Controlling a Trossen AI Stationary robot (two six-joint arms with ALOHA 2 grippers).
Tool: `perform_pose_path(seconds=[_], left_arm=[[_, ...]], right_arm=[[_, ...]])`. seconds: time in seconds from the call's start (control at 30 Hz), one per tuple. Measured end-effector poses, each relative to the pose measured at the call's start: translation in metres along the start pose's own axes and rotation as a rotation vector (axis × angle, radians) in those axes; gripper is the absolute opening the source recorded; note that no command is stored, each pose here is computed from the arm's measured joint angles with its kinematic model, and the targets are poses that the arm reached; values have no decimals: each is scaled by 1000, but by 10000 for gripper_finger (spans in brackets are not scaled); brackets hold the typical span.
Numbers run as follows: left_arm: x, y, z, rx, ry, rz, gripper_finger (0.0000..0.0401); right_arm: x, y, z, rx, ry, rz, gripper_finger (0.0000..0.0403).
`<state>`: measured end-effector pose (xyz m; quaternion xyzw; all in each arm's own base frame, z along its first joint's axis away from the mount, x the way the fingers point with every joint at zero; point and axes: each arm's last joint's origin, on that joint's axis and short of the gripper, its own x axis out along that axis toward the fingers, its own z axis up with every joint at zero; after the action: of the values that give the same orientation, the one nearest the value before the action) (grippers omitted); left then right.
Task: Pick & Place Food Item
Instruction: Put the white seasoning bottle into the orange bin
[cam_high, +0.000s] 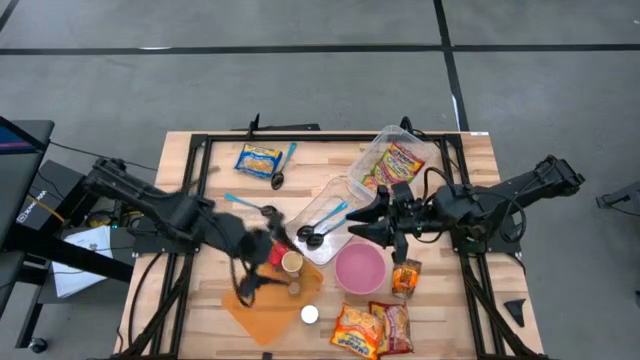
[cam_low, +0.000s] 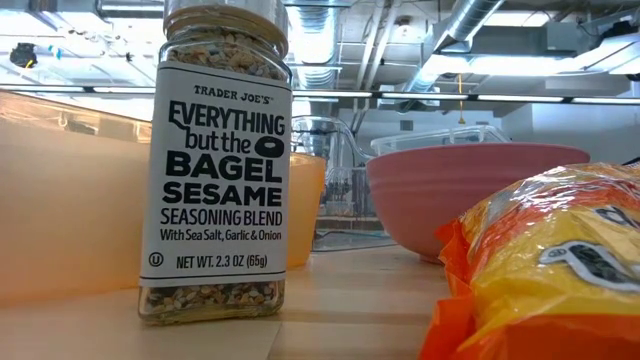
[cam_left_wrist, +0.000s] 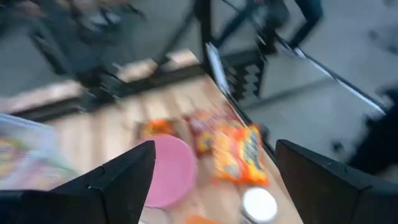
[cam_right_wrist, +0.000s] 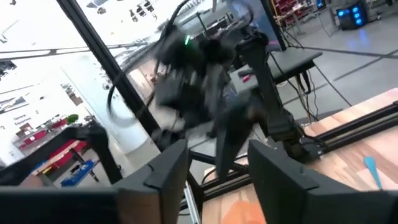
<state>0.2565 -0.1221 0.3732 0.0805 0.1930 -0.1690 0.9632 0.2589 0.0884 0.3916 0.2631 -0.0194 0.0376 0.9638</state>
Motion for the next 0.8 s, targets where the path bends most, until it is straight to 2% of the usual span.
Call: perform_pose_path(seconds=[0.17,0.33,0.5,0.67,0.8], left_arm=[[36,-17,-7,24,79,-101,324],[66,-25,-2,4,118,-108,338],[97,-32,-1,-42,195,-105,363],[119,-47,-21,-115,366,-100,372],[138,-66,-41,-126,442,-77,370]], right_arm=[[1,0,4,-2,-34,11,207],[0,1,5,-31,-41,35,234],[0,4,4,-20,-13,94,240],[-3,13,-1,-27,34,183,240],[-7,23,-6,-56,77,270,240]])
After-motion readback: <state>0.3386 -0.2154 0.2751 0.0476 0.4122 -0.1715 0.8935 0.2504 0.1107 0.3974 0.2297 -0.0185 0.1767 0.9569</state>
